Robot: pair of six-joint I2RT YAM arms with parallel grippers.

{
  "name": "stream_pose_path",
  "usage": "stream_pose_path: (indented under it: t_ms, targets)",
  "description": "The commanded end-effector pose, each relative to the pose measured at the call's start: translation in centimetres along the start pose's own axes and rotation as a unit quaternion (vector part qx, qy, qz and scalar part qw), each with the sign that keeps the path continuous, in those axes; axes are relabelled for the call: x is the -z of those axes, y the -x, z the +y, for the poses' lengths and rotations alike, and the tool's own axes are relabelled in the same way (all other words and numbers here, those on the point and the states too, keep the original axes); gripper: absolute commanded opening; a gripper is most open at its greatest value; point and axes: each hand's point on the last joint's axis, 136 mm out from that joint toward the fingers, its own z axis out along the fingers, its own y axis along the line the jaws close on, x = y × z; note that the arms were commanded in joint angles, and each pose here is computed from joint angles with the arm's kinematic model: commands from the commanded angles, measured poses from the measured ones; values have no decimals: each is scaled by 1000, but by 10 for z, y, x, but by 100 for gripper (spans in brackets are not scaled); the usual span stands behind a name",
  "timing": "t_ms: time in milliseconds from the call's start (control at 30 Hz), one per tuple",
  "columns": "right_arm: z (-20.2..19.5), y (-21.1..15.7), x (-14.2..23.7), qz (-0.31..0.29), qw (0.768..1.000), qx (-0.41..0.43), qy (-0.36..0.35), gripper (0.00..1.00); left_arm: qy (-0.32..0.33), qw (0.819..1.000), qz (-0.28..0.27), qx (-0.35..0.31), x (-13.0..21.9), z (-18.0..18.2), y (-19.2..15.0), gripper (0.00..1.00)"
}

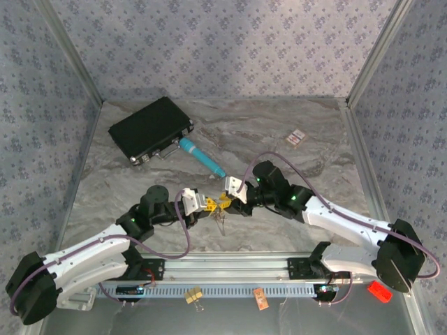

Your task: Put the keys on the keyring

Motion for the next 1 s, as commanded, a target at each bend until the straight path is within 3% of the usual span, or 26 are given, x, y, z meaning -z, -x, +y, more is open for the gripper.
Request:
stream_pose_path:
  t_ms: [0, 233, 400, 467, 567, 633, 800, 967]
  targets:
    - [5, 2, -4, -10, 1000, -5, 16, 24, -10, 999, -41, -13, 1, -3, 21, 0]
    - [6, 5, -9, -17, 1000, -2, 24, 20, -10, 999, -45, -16, 0, -2, 23, 0]
    - [6, 7, -10, -19, 999, 0, 29, 0, -8, 999, -49, -18, 1, -1, 24, 0]
    - [4, 9, -9, -18, 1000, 2, 25, 0, 5, 999, -42, -13, 0, 3, 22, 0]
    - [4, 3, -7, 18, 1000, 20, 15, 0, 26, 999, -16, -10, 2, 10, 13, 18]
    - [5, -1, -6, 44, 998, 36, 11, 0, 37, 999, 7, -10, 3, 13, 7, 22]
    - [1, -5, -4, 100, 993, 57, 7, 0, 48, 997, 64, -16, 5, 18, -8, 20]
    - [1, -6, -8, 135, 988, 80, 9, 0, 50, 997, 52, -20, 6, 19, 0, 19]
